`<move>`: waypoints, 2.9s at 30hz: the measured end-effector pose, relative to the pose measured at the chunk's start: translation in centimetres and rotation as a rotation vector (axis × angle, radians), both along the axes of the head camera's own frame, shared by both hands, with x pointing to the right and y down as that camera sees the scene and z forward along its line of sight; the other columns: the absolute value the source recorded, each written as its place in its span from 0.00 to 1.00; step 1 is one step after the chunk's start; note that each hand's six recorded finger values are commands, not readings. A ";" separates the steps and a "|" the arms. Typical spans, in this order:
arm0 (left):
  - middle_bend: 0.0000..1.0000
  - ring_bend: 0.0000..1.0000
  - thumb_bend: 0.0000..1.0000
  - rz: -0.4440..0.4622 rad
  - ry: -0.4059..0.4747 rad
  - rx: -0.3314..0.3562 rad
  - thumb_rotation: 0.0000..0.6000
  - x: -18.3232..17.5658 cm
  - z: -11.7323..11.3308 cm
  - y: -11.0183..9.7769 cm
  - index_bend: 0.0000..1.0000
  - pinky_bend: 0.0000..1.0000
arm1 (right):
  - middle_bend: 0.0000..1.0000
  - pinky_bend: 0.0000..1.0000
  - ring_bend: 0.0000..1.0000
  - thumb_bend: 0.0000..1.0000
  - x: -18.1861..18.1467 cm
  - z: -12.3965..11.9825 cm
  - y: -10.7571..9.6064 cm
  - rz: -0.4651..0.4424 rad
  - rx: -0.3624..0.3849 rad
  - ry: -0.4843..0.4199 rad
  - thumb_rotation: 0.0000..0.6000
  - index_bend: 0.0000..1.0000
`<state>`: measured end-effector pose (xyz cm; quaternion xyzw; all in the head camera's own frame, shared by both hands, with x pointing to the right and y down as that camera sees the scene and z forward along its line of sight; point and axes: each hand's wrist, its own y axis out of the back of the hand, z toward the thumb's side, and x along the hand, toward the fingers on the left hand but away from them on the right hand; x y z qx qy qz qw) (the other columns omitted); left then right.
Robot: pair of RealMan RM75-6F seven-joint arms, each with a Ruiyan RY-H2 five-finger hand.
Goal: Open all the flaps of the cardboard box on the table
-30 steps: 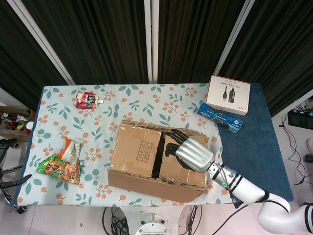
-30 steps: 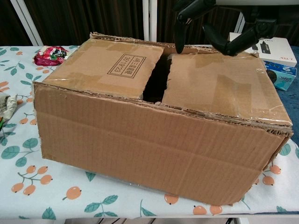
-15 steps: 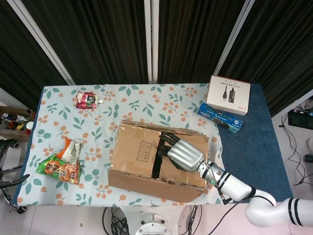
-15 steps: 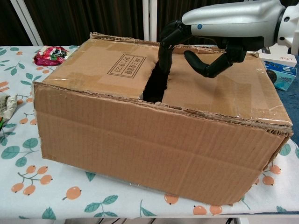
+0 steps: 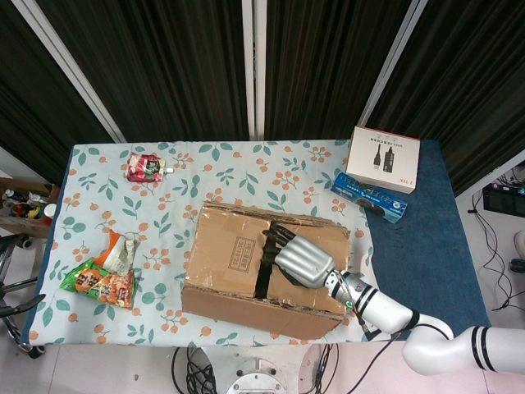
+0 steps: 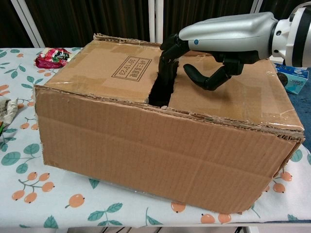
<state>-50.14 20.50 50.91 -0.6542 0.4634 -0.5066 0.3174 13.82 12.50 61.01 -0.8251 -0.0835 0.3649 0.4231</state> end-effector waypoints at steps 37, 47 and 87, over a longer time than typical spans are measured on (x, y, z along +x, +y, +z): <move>0.14 0.08 0.00 0.056 0.015 0.012 0.69 1.8 -0.5 -0.7 0.12 0.17 | 0.47 0.00 0.00 0.79 4.2 -8.3 -1.3 0.099 0.110 -0.039 1.00 0.55; 0.14 0.08 0.00 0.082 0.013 0.012 0.69 3.3 -0.7 -0.9 0.12 0.17 | 0.48 0.00 0.00 0.79 7.9 -11.6 -0.3 0.143 0.161 -0.087 1.00 0.57; 0.14 0.08 0.00 0.125 -0.002 0.008 0.69 6.7 -0.9 -1.3 0.12 0.17 | 0.04 0.00 0.00 0.92 18.4 -15.7 2.4 0.324 0.275 -0.074 1.00 0.00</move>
